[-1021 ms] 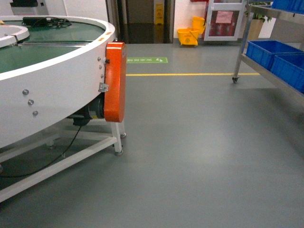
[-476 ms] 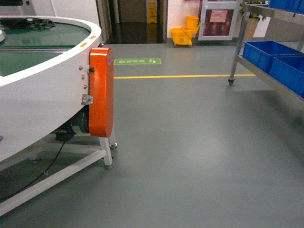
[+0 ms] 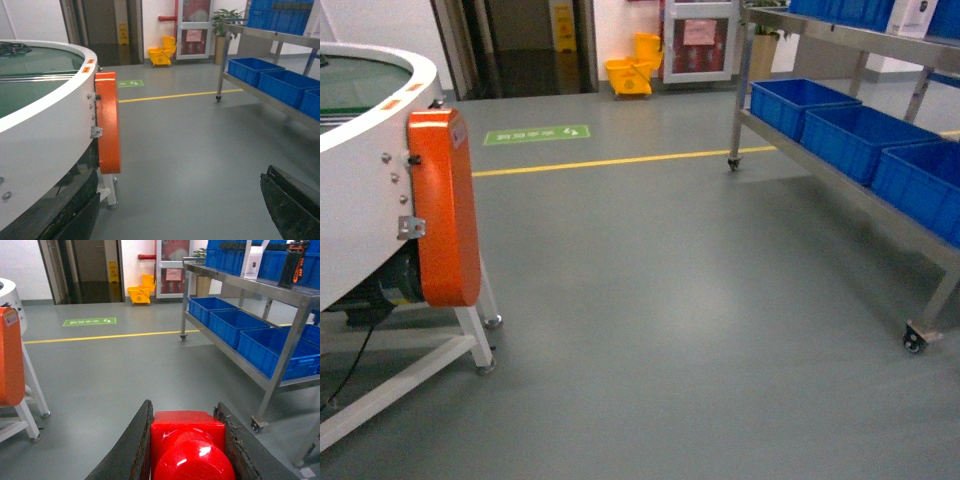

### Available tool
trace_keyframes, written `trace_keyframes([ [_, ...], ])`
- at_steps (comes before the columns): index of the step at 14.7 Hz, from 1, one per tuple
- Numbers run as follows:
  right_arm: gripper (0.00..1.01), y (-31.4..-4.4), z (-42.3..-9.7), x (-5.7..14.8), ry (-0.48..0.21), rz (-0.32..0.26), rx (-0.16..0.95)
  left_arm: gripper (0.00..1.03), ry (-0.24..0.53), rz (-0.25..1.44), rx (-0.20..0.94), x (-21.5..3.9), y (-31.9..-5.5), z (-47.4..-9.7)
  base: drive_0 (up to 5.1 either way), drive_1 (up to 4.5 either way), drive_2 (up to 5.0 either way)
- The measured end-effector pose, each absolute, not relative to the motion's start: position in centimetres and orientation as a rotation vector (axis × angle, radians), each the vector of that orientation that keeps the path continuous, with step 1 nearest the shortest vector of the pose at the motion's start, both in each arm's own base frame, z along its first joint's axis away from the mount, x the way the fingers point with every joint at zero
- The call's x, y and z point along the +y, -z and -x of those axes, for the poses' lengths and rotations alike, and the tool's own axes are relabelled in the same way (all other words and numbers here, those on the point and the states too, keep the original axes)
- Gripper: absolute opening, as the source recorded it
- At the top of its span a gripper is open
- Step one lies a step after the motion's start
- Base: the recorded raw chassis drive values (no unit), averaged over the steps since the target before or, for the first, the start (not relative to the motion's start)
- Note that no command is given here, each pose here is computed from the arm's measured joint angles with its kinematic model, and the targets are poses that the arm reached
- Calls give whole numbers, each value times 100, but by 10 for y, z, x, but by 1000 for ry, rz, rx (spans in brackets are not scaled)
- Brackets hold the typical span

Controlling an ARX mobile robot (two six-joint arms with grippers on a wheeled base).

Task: Pick red block from blue box to shelf

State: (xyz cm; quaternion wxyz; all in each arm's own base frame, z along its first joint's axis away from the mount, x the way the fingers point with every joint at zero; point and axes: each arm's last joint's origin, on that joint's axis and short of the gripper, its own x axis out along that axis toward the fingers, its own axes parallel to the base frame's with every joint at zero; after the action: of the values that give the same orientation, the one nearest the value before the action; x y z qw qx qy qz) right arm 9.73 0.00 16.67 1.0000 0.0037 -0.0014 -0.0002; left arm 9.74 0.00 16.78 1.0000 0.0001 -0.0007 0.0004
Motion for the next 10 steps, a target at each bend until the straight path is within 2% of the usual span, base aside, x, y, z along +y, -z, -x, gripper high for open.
trace_keyframes([
  [10,28,-167,-97,0,0,-7,-3,98,0,0,-2,0,-168,-97,-155,-155,-155],
])
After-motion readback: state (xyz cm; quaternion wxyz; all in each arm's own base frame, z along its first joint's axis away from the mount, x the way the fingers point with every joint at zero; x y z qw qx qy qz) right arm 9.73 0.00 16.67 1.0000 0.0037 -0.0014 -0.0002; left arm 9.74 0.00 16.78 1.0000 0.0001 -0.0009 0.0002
